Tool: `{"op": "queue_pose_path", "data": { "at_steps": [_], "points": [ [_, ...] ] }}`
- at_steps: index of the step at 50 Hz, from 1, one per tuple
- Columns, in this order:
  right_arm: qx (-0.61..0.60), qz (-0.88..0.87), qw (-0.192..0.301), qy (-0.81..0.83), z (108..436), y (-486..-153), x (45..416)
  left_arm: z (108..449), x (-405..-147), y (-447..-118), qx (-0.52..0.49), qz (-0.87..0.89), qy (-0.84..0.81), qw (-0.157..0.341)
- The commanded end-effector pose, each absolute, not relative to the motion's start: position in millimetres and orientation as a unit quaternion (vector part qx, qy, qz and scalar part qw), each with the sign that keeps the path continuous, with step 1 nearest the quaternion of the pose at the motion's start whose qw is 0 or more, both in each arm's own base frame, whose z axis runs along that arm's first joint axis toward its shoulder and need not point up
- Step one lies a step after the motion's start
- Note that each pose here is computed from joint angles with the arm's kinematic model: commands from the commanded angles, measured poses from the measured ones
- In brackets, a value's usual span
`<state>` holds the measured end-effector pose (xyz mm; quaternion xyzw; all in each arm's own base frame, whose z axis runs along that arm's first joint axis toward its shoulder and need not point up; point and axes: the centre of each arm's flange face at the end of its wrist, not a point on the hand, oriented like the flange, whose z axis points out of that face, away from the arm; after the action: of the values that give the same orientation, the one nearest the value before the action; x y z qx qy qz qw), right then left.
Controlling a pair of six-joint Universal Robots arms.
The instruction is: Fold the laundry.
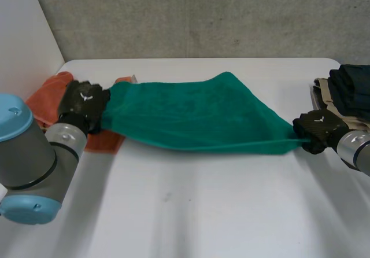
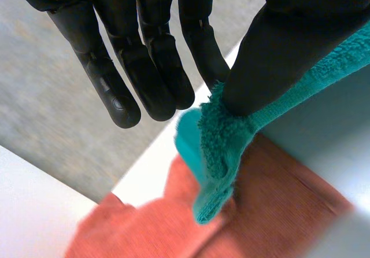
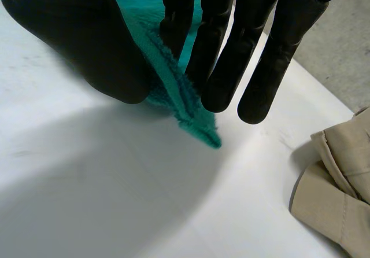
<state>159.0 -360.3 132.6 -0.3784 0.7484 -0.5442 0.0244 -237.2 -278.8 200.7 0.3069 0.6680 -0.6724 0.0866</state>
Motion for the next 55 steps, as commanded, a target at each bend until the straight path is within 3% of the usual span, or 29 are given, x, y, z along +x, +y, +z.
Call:
{"op": "queue_pose_path", "data": {
  "at_steps": [1, 10, 16, 23, 31, 35, 41, 44, 50, 55],
  "points": [
    [-0.428, -0.486, 0.013, 0.762, 169.4, -319.2, 156.8, 176.1, -223.3, -242.0, 0.359, -0.559, 0.742, 0.088],
    [-0.472, -0.306, -0.046, 0.825, 206.4, -234.8, 110.7, 167.1, -194.7, -159.6, 0.449, -0.391, 0.798, 0.093],
    [-0.481, -0.318, -0.068, 0.814, 211.1, -215.4, 113.0, 179.2, -192.0, -140.8, 0.464, -0.414, 0.777, 0.098],
    [-0.480, -0.369, -0.071, 0.793, 210.9, -225.8, 119.8, 177.9, -201.5, -161.7, 0.457, -0.445, 0.763, 0.102],
    [-0.467, -0.420, -0.047, 0.777, 198.3, -256.3, 144.3, 165.7, -217.6, -213.5, 0.428, -0.496, 0.745, 0.127],
    [-0.456, -0.480, -0.071, 0.747, 207.1, -289.2, 158.6, 176.9, -229.4, -249.7, 0.398, -0.553, 0.716, 0.152],
    [-0.437, -0.599, -0.127, 0.659, 241.8, -343.6, 192.3, 224.4, -258.4, -324.6, 0.340, -0.675, 0.630, 0.178],
    [-0.393, -0.700, -0.169, 0.571, 292.6, -371.9, 206.3, 276.9, -270.9, -352.4, 0.297, -0.749, 0.562, 0.186],
    [-0.273, -0.861, -0.205, 0.378, 387.3, -394.1, 214.4, 401.9, -275.0, -369.6, 0.155, -0.894, 0.376, 0.189],
    [-0.233, -0.886, -0.192, 0.352, 406.5, -391.0, 209.6, 420.7, -274.4, -367.9, 0.126, -0.913, 0.346, 0.178]
  ]
}}
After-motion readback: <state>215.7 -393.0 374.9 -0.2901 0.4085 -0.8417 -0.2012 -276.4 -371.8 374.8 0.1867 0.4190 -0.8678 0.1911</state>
